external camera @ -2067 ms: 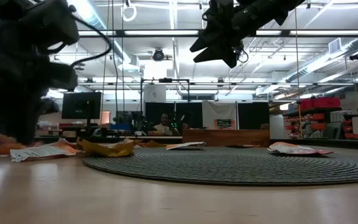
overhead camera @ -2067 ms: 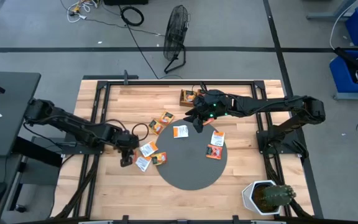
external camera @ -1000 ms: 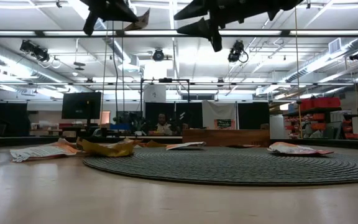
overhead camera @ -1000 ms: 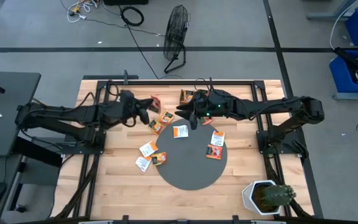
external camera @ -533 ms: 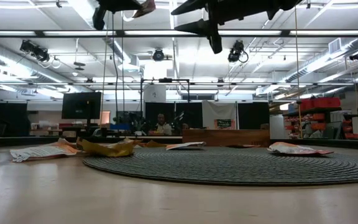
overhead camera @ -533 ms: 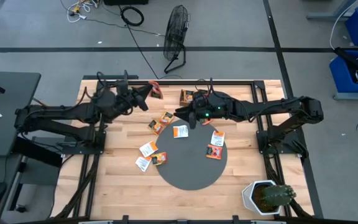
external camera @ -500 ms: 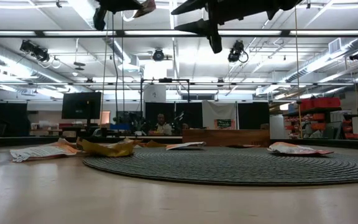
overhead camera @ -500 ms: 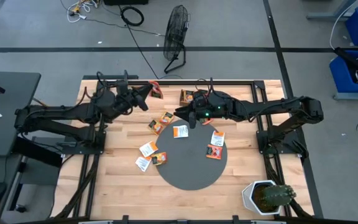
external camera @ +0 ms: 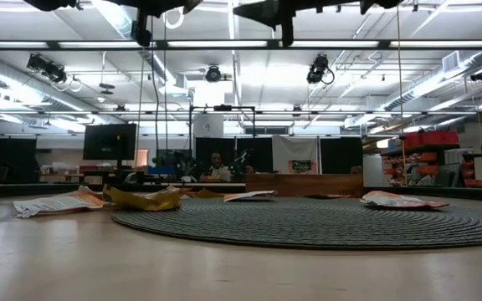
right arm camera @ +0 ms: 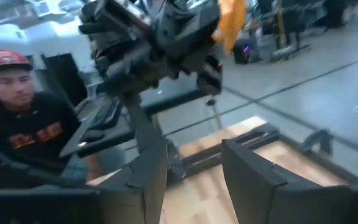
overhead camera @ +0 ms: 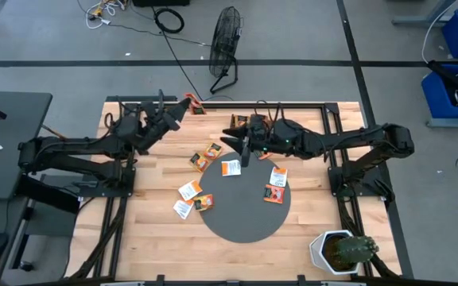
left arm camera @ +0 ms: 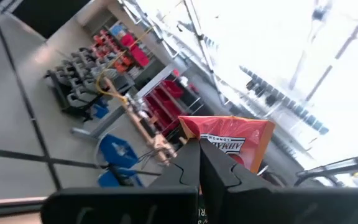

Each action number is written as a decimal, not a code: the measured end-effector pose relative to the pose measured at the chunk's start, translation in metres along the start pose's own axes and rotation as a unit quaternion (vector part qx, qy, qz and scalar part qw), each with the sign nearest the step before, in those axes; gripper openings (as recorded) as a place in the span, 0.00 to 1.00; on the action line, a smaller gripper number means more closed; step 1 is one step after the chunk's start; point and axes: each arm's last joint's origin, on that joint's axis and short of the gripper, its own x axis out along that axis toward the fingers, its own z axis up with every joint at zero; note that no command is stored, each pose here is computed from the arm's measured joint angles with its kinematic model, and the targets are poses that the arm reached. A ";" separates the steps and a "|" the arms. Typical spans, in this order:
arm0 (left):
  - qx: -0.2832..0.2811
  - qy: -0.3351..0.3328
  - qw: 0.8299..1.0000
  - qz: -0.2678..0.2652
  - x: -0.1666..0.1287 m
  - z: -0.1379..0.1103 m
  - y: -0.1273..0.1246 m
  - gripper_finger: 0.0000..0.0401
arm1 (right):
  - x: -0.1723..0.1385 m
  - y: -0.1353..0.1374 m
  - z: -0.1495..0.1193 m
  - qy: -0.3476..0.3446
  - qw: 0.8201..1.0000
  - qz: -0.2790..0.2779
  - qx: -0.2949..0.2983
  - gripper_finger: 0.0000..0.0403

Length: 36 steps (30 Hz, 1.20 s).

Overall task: Pick & Place Tea
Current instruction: Put the orange tea bag into the middle section of the wooden organizer

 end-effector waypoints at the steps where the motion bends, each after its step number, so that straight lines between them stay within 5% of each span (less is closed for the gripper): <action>1: -0.003 -0.003 1.000 -0.003 0.000 0.001 -0.001 0.00 | 0.001 0.000 0.000 -0.004 1.000 -0.009 -0.003 0.39; 10: -0.034 -0.005 0.999 -0.006 0.000 0.001 -0.001 0.00 | 0.011 0.000 -0.001 -0.034 0.998 -0.022 0.047 0.48; 16: -0.032 -0.013 0.999 0.000 0.001 0.003 0.000 0.00 | 0.034 0.007 0.011 -0.056 0.996 -0.061 0.020 0.55; 22: -0.033 -0.019 0.999 -0.001 0.002 0.005 0.000 0.00 | 0.056 0.013 0.028 -0.077 0.994 -0.074 -0.009 0.56; 36: -0.025 -0.027 0.999 -0.006 0.002 0.006 -0.001 0.00 | 0.078 0.008 0.039 -0.085 0.992 -0.083 0.031 0.52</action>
